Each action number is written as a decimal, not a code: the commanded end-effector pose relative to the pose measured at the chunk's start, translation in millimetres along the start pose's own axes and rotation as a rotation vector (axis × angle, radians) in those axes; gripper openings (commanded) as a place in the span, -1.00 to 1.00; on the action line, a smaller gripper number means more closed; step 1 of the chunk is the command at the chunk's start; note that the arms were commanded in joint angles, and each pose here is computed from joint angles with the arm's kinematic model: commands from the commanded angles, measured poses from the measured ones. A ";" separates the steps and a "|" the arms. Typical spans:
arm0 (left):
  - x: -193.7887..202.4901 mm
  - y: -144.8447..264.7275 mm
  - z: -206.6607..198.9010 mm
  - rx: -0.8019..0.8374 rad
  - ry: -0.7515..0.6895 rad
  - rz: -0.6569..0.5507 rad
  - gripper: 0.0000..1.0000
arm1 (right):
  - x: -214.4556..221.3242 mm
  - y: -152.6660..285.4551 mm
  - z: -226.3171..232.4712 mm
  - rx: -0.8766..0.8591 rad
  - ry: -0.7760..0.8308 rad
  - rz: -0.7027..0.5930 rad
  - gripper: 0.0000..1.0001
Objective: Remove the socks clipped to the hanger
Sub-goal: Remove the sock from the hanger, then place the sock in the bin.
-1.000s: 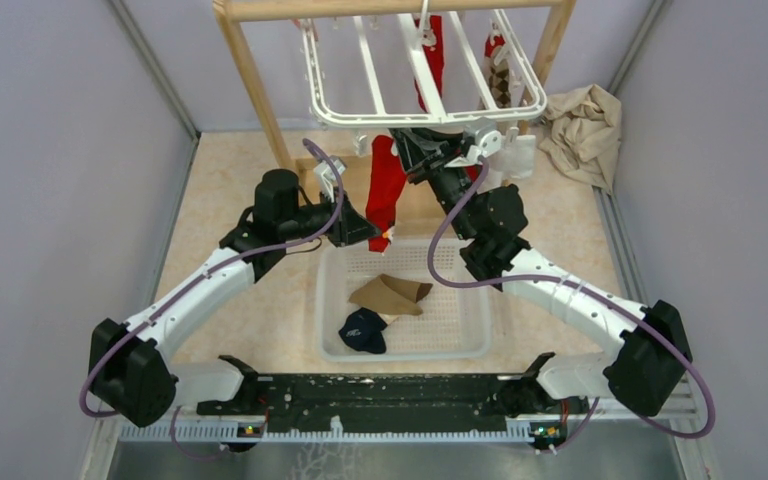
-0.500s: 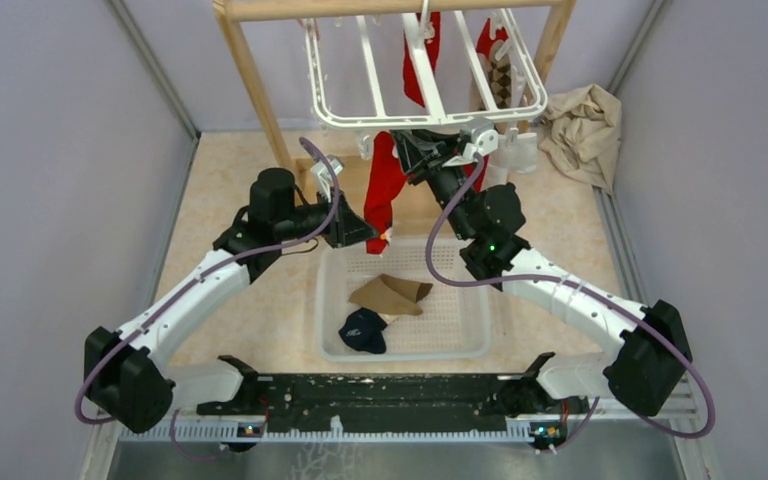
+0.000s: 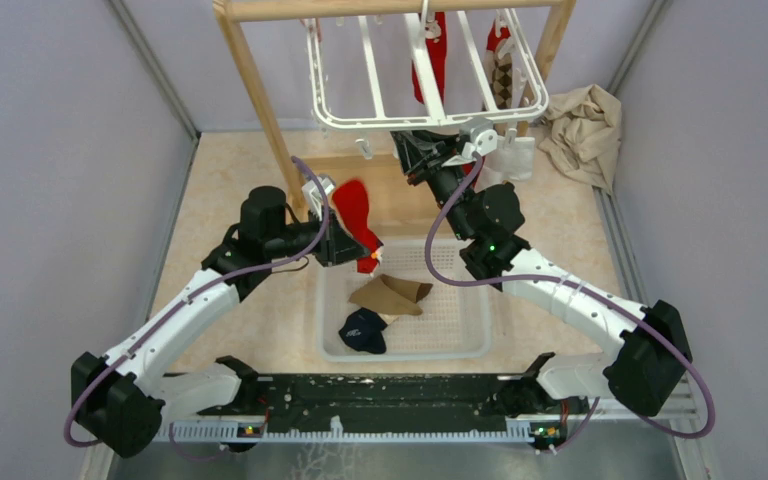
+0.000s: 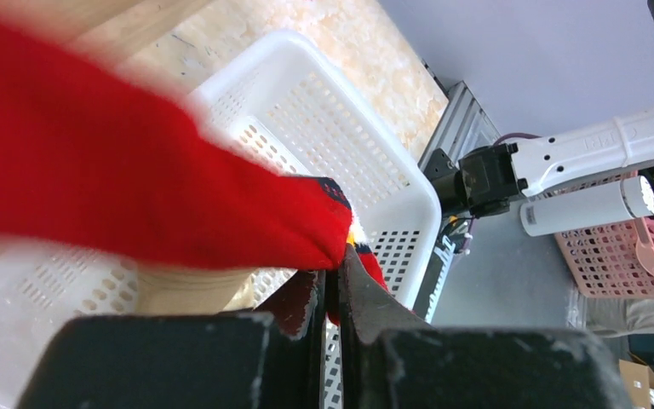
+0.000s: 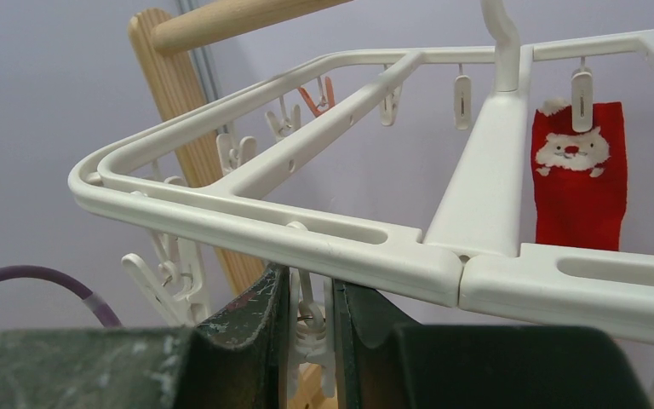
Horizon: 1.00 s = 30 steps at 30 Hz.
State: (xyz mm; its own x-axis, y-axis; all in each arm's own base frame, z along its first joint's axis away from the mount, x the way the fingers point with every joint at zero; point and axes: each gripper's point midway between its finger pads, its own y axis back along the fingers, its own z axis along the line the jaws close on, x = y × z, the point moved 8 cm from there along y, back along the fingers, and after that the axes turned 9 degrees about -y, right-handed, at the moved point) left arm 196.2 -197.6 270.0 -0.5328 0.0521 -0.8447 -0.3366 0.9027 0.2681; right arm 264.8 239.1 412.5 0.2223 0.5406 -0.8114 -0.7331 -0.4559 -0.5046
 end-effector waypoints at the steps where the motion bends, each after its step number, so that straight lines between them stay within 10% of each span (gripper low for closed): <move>1: 2.3 7.6 -7.4 0.032 0.003 -0.002 -0.82 | -25.4 -5.2 3.5 0.000 -0.012 -0.072 -1.00; 9: 5.3 15.6 -23.7 0.150 0.028 0.004 -0.81 | -17.5 -1.1 1.4 0.010 -0.034 -0.053 -0.99; 18: 13.4 17.7 -24.4 0.158 0.050 0.017 -0.79 | -6.8 13.6 -2.1 0.015 -0.069 -0.018 -0.14; 30: 9.9 20.0 -38.1 0.275 0.094 -0.003 -0.74 | -2.6 33.3 -5.6 0.024 -0.083 0.024 0.48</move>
State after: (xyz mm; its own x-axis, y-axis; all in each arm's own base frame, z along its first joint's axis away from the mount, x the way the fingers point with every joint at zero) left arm 160.5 -194.1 273.4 -0.6282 0.0450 -0.7767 -0.1649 0.9679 0.1895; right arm 254.5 231.4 381.0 0.1228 0.5390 -0.8333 -0.7700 -0.4780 -0.4227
